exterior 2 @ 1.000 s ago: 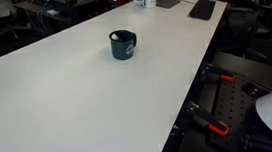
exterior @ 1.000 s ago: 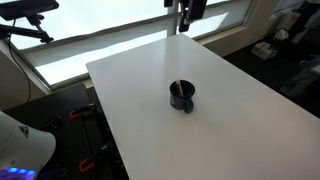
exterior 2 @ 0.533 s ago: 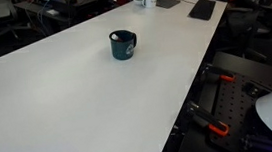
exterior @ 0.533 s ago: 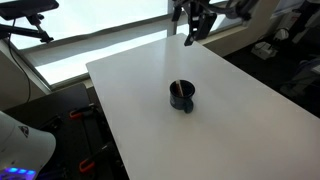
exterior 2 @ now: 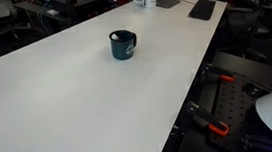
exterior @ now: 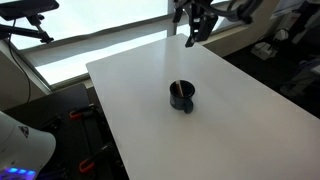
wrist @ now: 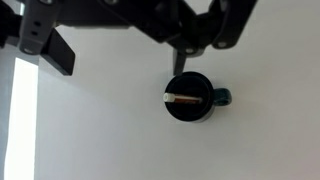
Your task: Remove the marker from the mug.
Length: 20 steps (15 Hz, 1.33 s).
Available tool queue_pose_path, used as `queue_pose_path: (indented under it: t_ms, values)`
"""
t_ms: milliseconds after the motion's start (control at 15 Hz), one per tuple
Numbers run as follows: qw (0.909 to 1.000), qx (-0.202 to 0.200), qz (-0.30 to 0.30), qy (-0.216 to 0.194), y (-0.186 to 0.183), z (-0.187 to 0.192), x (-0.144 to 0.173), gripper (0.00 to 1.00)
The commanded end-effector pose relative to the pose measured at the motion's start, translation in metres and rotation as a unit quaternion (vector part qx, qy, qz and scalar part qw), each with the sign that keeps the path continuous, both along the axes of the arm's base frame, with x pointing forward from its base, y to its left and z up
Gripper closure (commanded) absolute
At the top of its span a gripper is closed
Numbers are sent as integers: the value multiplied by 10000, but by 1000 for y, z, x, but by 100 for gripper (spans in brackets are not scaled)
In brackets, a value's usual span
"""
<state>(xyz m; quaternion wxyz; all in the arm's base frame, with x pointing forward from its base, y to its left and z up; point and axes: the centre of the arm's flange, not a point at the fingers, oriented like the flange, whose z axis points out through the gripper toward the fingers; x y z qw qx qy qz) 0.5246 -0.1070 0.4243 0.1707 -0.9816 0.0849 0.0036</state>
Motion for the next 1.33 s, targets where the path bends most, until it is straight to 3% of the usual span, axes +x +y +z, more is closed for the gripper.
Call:
queue_pose_path:
  t_ms: [0, 533, 933, 1267]
  values:
    - [10000, 2, -65, 44, -1, -4, 5, 0]
    - [9989, 198, -176, 381, -24, -49, 46, 0]
    - [9920, 1215, 95, 337, -33, -73, 84, 0]
    - [9821, 1760, 62, 665, -31, -97, 105, 0]
